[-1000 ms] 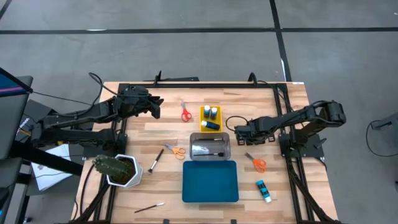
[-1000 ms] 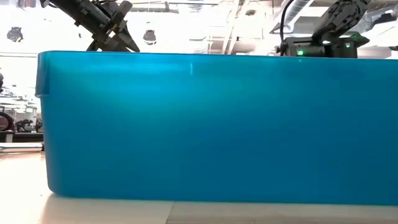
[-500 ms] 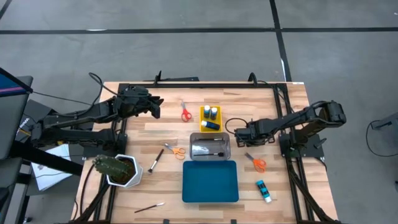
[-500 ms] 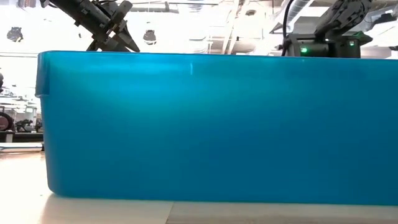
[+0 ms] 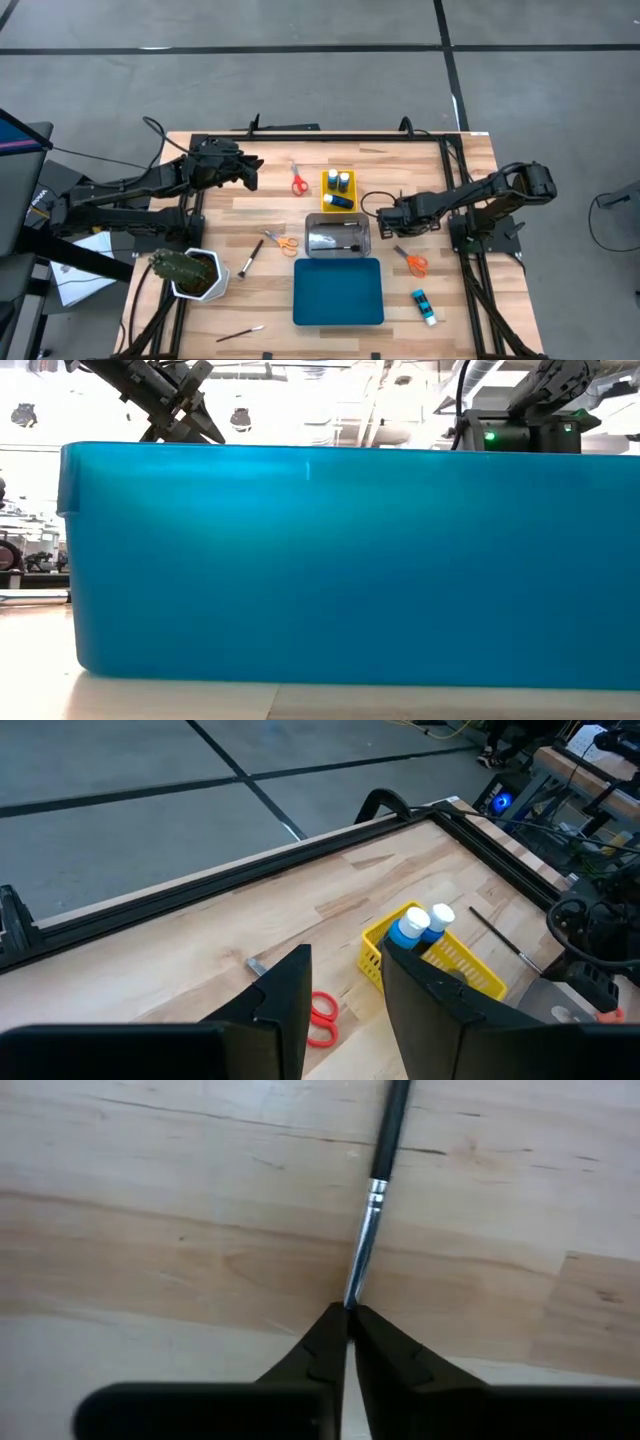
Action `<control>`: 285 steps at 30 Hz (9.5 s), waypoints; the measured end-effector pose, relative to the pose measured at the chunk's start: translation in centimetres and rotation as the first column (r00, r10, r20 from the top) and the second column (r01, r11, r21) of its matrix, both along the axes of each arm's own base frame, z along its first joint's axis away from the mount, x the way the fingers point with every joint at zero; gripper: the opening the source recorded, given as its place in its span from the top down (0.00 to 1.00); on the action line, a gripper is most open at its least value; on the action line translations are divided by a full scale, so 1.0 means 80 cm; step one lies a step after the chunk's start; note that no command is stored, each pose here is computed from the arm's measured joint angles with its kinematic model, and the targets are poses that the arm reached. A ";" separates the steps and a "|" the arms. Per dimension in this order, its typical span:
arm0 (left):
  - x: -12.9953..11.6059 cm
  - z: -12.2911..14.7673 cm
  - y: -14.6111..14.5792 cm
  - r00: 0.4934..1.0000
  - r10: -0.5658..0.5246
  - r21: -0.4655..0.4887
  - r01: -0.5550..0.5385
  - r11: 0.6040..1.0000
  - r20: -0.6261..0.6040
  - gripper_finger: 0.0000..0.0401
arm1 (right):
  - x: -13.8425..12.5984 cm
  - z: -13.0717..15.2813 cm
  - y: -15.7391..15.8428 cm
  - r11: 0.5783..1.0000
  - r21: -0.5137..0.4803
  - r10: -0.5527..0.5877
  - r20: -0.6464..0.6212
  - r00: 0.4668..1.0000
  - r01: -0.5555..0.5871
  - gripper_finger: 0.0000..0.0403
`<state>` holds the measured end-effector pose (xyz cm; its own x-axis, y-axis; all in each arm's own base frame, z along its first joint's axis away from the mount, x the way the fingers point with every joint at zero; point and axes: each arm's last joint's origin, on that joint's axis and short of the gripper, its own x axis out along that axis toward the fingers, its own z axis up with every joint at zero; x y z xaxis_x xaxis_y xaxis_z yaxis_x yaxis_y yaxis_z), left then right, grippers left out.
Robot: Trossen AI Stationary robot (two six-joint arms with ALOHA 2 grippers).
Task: Pick & Place Paint Supplies
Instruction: Put the makeup brush into the black bin, then put the red scissors into the blue bin
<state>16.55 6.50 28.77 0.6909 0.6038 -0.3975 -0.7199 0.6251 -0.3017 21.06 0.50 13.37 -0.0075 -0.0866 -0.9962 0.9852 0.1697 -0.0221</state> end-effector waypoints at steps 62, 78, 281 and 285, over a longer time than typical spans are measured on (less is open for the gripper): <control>0.001 0.001 0.000 1.000 0.000 0.001 0.000 1.000 0.015 0.71 | 0.100 0.143 0.013 0.217 -0.365 0.976 0.106 0.192 -0.905 1.00; 0.000 0.000 0.000 1.000 -0.004 0.002 0.004 1.000 -0.001 0.71 | 0.144 0.085 0.019 0.170 -0.096 0.985 0.058 0.165 -0.981 1.00; 0.198 -0.173 0.094 0.838 0.066 -0.453 -0.358 0.816 -0.542 0.79 | 0.061 0.232 -0.058 0.613 -0.532 0.749 0.157 0.644 -0.584 0.89; 0.198 -0.173 0.094 0.838 0.068 -0.454 -0.360 0.815 -0.542 0.79 | 0.061 0.232 -0.058 0.612 -0.532 0.750 0.157 0.642 -0.585 0.89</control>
